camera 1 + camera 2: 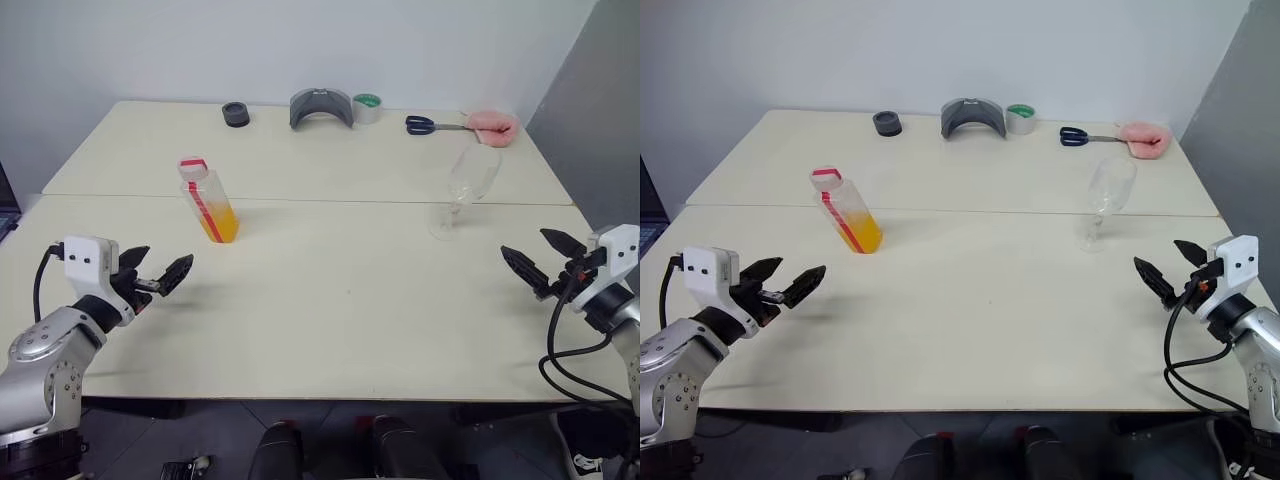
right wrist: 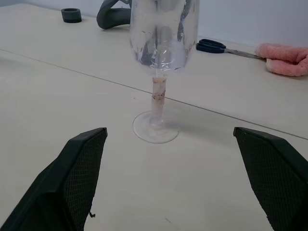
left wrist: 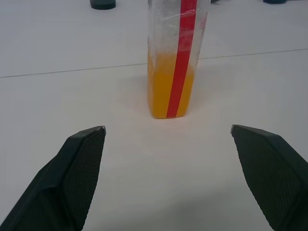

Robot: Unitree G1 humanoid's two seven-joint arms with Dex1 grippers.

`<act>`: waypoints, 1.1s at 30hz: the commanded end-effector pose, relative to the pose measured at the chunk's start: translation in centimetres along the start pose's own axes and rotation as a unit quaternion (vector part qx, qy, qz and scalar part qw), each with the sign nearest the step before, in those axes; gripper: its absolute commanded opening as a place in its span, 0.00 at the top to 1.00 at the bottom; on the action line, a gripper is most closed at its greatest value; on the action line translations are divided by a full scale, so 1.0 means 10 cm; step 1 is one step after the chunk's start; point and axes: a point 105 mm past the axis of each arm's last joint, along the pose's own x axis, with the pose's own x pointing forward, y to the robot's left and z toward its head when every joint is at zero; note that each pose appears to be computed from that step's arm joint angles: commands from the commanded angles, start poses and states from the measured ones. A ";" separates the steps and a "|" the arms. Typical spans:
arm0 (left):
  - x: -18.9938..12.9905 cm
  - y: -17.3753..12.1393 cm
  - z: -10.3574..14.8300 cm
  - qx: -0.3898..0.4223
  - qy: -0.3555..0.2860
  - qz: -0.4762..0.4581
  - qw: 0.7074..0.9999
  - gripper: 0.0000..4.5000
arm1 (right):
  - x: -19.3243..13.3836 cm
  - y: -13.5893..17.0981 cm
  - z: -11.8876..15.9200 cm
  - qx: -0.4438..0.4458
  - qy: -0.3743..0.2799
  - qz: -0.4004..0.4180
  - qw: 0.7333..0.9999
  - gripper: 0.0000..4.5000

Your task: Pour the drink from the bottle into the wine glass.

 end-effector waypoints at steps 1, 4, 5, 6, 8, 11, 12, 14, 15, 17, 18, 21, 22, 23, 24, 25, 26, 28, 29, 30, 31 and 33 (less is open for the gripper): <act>-0.04 0.07 0.19 0.004 -0.029 0.011 1.000 0.00 | -0.01 -0.06 0.16 -0.015 -0.024 -0.007 1.000 0.00; -0.04 0.07 0.18 0.008 -0.023 0.013 1.000 0.00 | -0.01 -0.06 0.16 -0.015 -0.024 -0.007 1.000 0.00; -0.04 0.07 0.19 0.008 -0.024 0.013 1.000 0.00 | 0.00 -0.07 0.16 -0.014 -0.024 -0.007 1.000 0.00; -0.05 0.06 0.19 0.005 -0.025 0.012 1.000 0.00 | 0.00 -0.07 0.16 -0.014 -0.025 -0.008 1.000 0.00; -0.05 0.06 0.19 0.003 -0.027 0.011 1.000 0.00 | 0.00 -0.07 0.15 -0.013 -0.024 -0.006 1.000 0.00; -0.05 0.05 0.20 0.002 -0.028 0.004 1.000 0.00 | 0.01 -0.07 0.15 -0.012 -0.023 -0.004 1.000 0.00; -0.05 0.04 0.21 0.001 -0.030 0.001 1.000 0.00 | 0.01 -0.08 0.16 -0.013 -0.023 -0.004 1.000 0.00; -0.05 0.04 0.21 0.003 -0.028 -0.001 1.000 0.00 | 0.01 -0.08 0.17 -0.014 -0.024 -0.003 1.000 0.00; -0.05 0.05 0.21 0.005 -0.025 -0.001 1.000 0.00 | 0.01 -0.08 0.17 -0.014 -0.025 -0.003 1.000 0.00; -0.04 0.04 0.20 0.004 -0.024 -0.004 1.000 0.00 | 0.02 -0.08 0.18 -0.015 -0.026 -0.003 1.000 0.00; -0.03 0.04 0.21 0.004 -0.025 -0.004 1.000 0.00 | 0.02 -0.08 0.18 -0.015 -0.026 -0.003 1.000 0.00; -0.02 0.03 0.22 0.003 -0.027 -0.005 1.000 0.00 | 0.01 -0.08 0.19 -0.016 -0.026 -0.003 1.000 0.00; -0.02 0.03 0.21 0.003 -0.027 -0.005 1.000 0.00 | 0.01 -0.07 0.19 -0.016 -0.026 -0.003 1.000 0.00; -0.02 0.03 0.21 0.003 -0.026 -0.005 1.000 0.00 | 0.00 -0.07 0.18 -0.016 -0.025 -0.003 1.000 0.00; -0.01 0.03 0.21 0.004 -0.026 -0.005 1.000 0.00 | -0.01 -0.07 0.17 -0.016 -0.024 -0.003 1.000 0.00; -0.01 0.03 0.21 0.005 -0.027 -0.003 1.000 0.00 | -0.01 -0.07 0.17 -0.016 -0.024 -0.003 1.000 0.00; -0.01 0.04 0.22 0.005 -0.028 -0.002 1.000 0.00 | -0.01 -0.06 0.17 -0.016 -0.024 -0.003 1.000 0.00; -0.01 0.03 0.22 0.005 -0.029 -0.002 1.000 0.00 | -0.01 -0.06 0.17 -0.016 -0.023 -0.002 1.000 0.00; -0.01 0.03 0.23 0.005 -0.029 -0.003 1.000 0.00 | 0.00 -0.06 0.17 -0.016 -0.023 -0.002 1.000 0.00; -0.01 0.03 0.23 0.006 -0.029 -0.003 1.000 0.00 | 0.00 -0.06 0.18 -0.016 -0.024 -0.001 1.000 0.00; -0.01 0.03 0.23 0.006 -0.029 -0.002 1.000 0.00 | 0.00 -0.06 0.18 -0.016 -0.024 -0.001 1.000 0.00; -0.01 0.03 0.23 0.007 -0.029 -0.002 1.000 0.00 | 0.01 -0.06 0.18 -0.017 -0.024 -0.001 1.000 0.00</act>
